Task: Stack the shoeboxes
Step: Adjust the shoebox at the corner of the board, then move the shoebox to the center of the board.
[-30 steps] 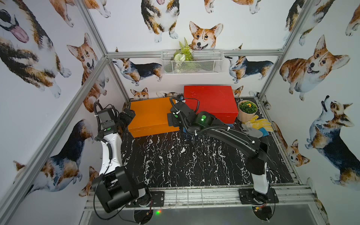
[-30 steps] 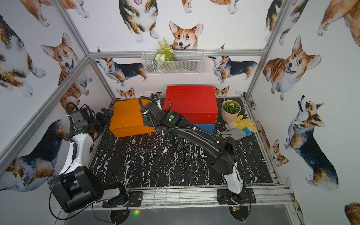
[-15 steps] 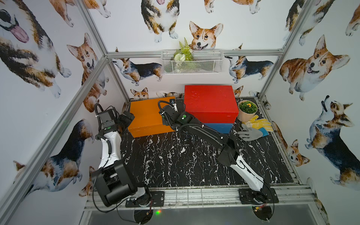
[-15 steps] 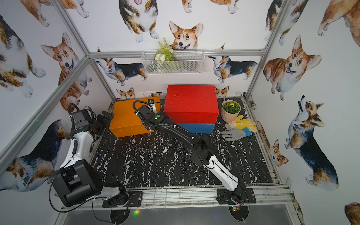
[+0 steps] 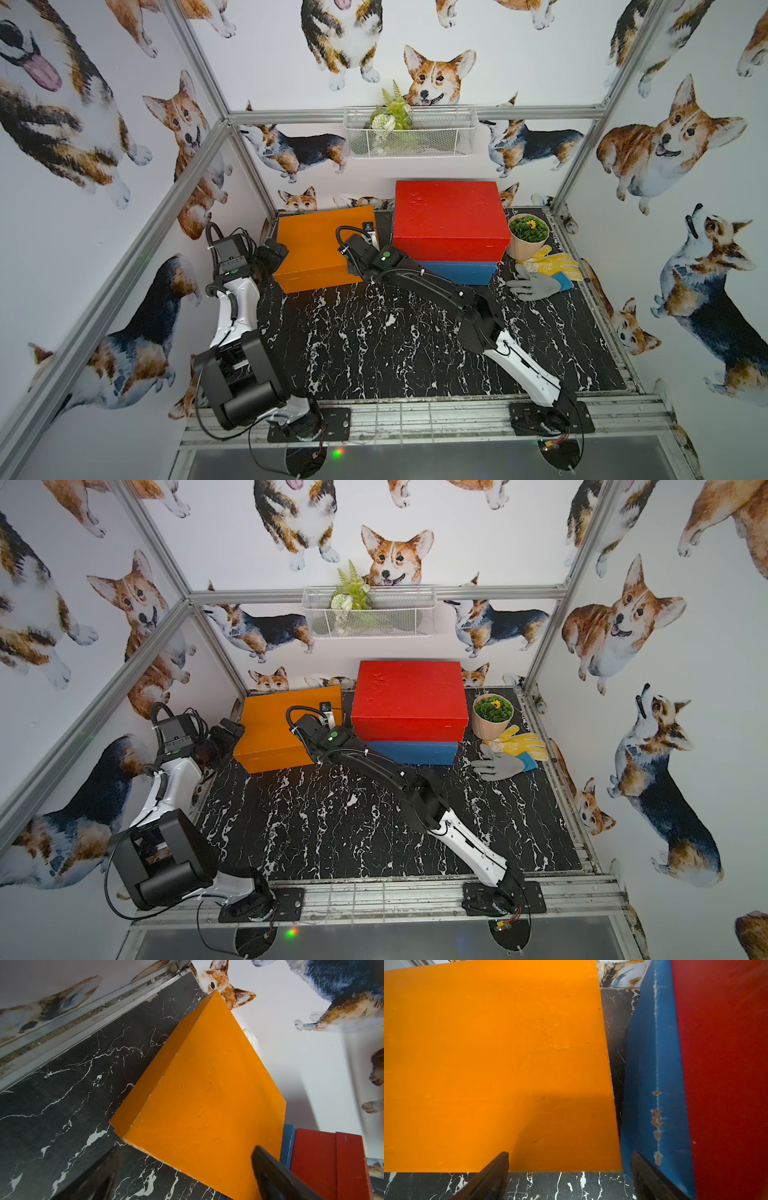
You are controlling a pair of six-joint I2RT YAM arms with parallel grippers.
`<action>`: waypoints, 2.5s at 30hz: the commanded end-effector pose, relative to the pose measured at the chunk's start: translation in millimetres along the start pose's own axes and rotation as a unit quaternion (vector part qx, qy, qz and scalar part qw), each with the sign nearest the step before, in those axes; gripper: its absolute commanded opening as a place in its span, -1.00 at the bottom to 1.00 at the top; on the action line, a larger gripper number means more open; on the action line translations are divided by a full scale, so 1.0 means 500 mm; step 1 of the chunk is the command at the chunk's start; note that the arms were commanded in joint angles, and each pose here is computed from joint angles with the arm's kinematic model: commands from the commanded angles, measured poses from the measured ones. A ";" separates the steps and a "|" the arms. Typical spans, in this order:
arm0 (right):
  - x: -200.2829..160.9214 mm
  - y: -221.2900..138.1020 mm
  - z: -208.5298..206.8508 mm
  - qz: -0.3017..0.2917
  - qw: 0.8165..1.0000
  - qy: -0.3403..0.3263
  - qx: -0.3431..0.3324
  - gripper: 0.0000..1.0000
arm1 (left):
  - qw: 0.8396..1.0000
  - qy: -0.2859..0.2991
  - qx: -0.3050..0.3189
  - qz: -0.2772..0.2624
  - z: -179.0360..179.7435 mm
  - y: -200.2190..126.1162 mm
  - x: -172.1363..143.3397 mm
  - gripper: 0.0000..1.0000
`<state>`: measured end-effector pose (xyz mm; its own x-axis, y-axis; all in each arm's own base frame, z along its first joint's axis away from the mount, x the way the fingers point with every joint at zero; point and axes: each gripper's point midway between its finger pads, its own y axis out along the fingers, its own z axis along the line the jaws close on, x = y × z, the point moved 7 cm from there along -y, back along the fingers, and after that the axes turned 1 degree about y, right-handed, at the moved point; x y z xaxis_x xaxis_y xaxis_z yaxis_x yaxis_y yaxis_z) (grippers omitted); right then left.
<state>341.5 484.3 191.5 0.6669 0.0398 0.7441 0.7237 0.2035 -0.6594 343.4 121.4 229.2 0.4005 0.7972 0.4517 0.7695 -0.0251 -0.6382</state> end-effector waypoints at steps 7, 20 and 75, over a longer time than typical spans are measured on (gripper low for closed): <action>-0.013 0.038 0.009 0.013 0.999 0.034 0.021 0.84 | 1.000 -0.003 -0.024 0.010 -0.005 0.030 0.009 1.00; -0.073 -0.036 0.091 0.033 0.996 -0.001 0.078 0.80 | 0.997 0.004 -0.021 0.072 0.011 0.045 -0.065 0.99; -0.129 -0.074 0.103 0.066 0.988 0.025 0.139 0.90 | 0.977 0.115 0.163 0.073 0.059 0.053 -0.124 0.95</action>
<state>276.7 526.2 174.6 0.7485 0.0254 0.6626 0.5862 0.4417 -0.6792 360.9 106.9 191.6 0.5549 0.5696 0.6063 0.6260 0.1940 -0.7553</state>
